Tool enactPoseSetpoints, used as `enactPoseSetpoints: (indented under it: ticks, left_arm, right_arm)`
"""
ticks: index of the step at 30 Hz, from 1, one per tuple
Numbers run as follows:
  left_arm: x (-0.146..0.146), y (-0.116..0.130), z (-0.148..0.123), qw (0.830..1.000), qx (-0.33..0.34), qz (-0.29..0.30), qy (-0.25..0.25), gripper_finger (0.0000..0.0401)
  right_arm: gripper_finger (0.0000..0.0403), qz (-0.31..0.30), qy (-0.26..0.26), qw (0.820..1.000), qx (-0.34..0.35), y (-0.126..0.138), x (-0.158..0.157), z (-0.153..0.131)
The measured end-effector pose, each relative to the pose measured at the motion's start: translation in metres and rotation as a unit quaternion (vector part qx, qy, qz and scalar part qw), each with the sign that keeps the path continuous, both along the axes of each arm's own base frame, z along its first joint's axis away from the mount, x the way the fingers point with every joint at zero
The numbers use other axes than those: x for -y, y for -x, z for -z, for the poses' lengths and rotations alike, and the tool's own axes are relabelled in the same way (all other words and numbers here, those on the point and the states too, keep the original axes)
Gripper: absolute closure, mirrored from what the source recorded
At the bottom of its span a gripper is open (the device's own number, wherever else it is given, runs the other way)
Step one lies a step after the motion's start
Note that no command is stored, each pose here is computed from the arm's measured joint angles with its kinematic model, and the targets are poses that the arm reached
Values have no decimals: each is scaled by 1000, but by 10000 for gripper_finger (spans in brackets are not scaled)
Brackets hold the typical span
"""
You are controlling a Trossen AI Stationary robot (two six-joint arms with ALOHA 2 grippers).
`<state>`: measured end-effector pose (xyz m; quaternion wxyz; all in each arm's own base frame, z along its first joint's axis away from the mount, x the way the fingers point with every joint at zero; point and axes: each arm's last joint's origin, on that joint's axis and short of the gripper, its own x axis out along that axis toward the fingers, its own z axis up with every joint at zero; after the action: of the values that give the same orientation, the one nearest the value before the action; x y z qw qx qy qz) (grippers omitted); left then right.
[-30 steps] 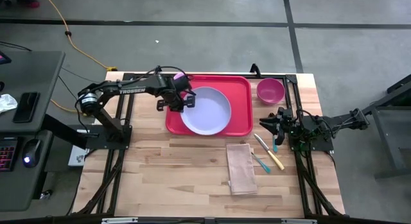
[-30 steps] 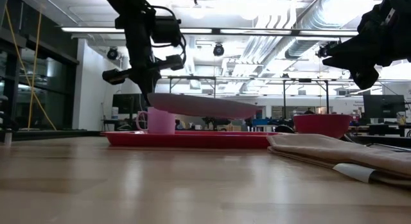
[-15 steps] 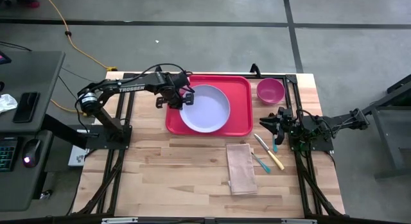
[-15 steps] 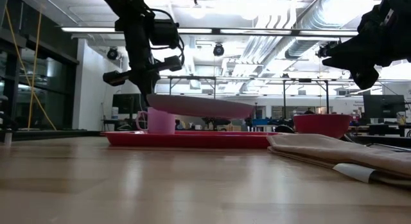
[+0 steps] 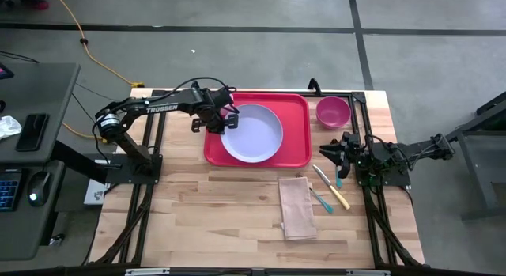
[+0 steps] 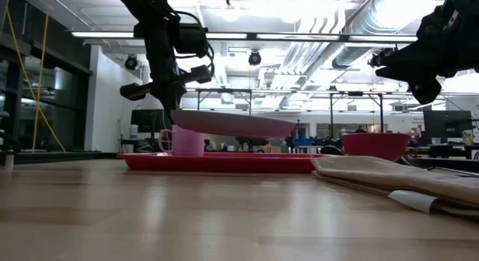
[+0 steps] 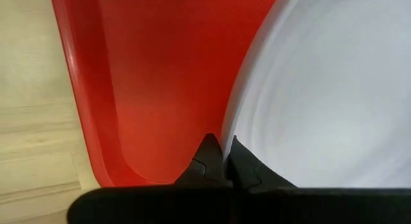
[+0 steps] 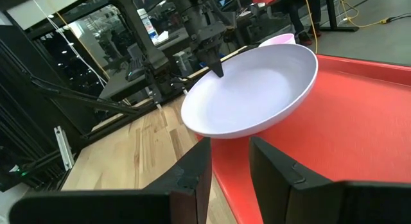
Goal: Set up tray
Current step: Put the light blue plate on the tray
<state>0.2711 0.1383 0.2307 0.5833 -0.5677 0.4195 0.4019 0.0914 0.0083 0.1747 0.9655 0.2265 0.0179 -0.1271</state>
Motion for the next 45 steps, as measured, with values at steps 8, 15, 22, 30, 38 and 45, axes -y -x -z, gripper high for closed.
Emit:
enactPoseSetpoints:
  ticks: [8,15,22,30,38,45]
  left_arm:
    - [1,1,9,1000,8,0,7,389]
    - [2,2,22,1000,16,-11,15,389]
    - [3,6,31,1000,10,-21,16,389]
    - [1,4,37,999,16,-29,8,389]
    - [-4,-7,57,999,12,-27,15,389]
    - [-6,-9,62,999,11,-27,16,389]
  right_arm:
    - [320,0,0,1000,0,0,0,0]
    - [320,0,0,1000,0,0,0,0]
    - [320,0,0,1000,0,0,0,0]
    - [320,0,0,1000,0,0,0,0]
    - [320,0,0,1000,0,0,0,0]
    - [320,-7,-1,1000,0,0,0,0]
